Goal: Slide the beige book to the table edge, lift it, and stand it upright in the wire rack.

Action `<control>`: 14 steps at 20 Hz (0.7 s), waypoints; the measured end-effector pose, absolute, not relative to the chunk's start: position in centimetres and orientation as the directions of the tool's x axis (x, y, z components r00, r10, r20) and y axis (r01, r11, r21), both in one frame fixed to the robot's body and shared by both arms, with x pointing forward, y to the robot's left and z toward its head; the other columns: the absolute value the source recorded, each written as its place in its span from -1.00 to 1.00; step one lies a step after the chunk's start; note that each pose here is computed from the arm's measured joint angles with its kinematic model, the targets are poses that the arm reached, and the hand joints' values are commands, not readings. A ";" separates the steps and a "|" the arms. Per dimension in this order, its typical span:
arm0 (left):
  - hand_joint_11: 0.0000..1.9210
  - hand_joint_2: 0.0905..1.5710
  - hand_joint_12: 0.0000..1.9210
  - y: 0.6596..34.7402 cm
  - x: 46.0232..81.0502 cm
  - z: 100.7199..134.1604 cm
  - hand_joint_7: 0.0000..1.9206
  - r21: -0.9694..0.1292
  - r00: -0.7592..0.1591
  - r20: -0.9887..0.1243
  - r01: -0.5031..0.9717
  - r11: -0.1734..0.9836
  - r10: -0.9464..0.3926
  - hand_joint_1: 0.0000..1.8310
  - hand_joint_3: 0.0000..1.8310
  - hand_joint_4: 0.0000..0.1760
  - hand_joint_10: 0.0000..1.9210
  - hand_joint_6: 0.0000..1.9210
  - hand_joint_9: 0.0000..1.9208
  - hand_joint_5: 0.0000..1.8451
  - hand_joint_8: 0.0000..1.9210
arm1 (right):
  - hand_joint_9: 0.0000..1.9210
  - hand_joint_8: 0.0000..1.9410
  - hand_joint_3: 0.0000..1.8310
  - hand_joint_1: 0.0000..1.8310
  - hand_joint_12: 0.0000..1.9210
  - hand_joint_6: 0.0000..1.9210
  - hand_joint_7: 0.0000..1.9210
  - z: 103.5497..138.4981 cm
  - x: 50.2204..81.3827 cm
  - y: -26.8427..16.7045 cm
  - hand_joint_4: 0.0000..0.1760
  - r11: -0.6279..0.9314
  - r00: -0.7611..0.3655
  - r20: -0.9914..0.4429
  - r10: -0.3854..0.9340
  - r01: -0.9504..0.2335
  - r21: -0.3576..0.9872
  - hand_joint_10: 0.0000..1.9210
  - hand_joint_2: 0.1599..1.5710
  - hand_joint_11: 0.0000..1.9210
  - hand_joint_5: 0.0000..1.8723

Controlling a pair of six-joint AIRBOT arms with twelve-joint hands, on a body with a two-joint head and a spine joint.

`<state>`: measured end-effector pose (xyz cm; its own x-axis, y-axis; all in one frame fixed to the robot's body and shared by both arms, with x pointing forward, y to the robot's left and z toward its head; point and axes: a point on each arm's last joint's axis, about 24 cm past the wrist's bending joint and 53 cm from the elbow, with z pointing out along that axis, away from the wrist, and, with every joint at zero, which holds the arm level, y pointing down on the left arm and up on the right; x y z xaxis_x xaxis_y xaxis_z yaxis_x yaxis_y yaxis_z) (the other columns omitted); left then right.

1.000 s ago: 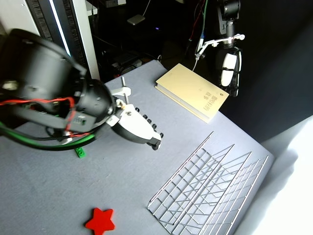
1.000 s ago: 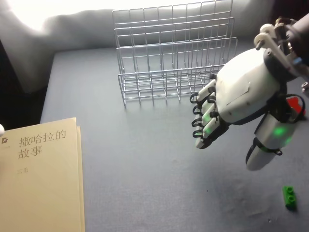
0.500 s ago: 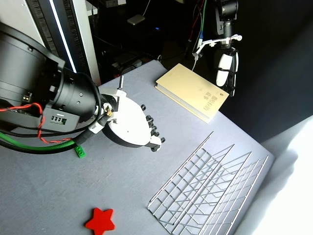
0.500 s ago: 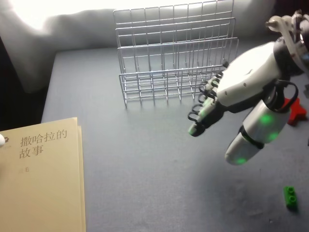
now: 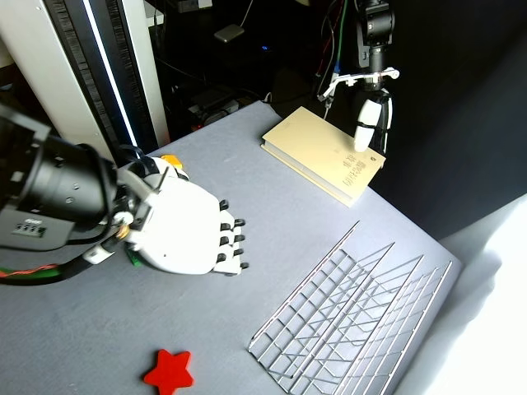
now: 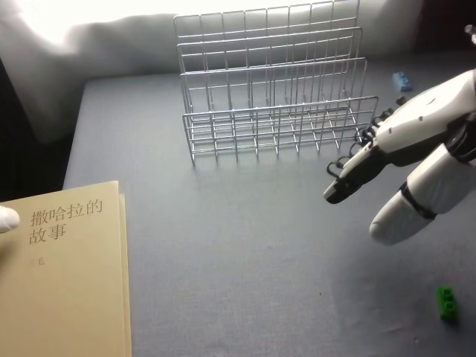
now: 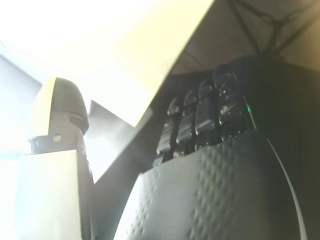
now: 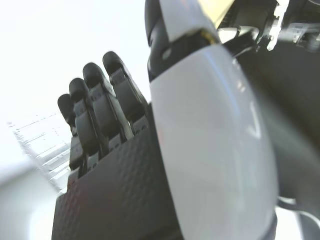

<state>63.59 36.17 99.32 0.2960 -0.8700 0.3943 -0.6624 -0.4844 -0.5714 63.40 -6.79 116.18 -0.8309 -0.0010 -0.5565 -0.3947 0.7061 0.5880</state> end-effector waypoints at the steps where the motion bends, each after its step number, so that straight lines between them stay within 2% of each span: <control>1: -1.00 0.26 -0.88 36.0 63.6 99.2 -0.98 -0.569 0.295 0.395 -0.665 -0.484 -0.870 0.12 -1.00 -1.00 -1.00 -1.00 -0.97 -0.96 -1.00 | -0.69 -0.99 -1.00 -0.74 -0.25 -0.99 -0.69 116.3 63.4 -7.0 -1.00 0.707 -0.831 -0.556 0.004 -0.391 0.590 -0.99 0.38 -1.00 -0.70; 5: -1.00 0.26 -0.81 35.4 63.4 98.8 -0.96 -0.561 0.291 0.400 -0.672 -0.483 -0.869 0.13 -1.00 -1.00 -1.00 -1.00 -0.95 -0.95 -1.00 | -0.73 -1.00 -1.00 -0.71 -0.29 -1.00 -0.72 117.3 63.3 -7.1 -1.00 0.700 -0.820 -0.572 0.009 -0.403 0.589 -1.00 0.38 -1.00 -0.73; 7: -1.00 0.31 -0.89 35.4 63.4 98.8 -1.00 -0.561 0.291 0.400 -0.672 -0.483 -0.869 0.06 -0.99 -1.00 -1.00 -1.00 -0.99 -0.99 -1.00 | -0.73 -1.00 -1.00 -0.71 -0.27 -1.00 -0.71 117.7 63.4 -7.1 -1.00 0.696 -0.819 -0.574 0.019 -0.402 0.596 -1.00 0.38 -1.00 -0.74; 9: -1.00 0.27 -0.88 35.4 63.3 98.7 -0.98 -0.560 0.292 0.398 -0.674 -0.482 -0.870 0.09 -1.00 -1.00 -0.99 -1.00 -0.97 -0.97 -1.00 | -0.73 -1.00 -1.00 -0.70 -0.30 -1.00 -0.72 117.8 63.4 -7.3 -1.00 0.697 -0.817 -0.576 0.021 -0.401 0.594 -1.00 0.38 -1.00 -0.73; 14: -1.00 0.30 -0.90 34.6 63.2 98.6 -0.99 -0.556 0.277 0.406 -0.682 -0.476 -0.871 0.04 -1.00 -1.00 -1.00 -1.00 -0.98 -1.00 -1.00 | -0.70 -1.00 -1.00 -0.72 -0.20 -1.00 -0.70 117.8 63.7 -8.6 -1.00 0.708 -0.816 -0.576 0.042 -0.382 0.594 -0.99 0.39 -1.00 -0.72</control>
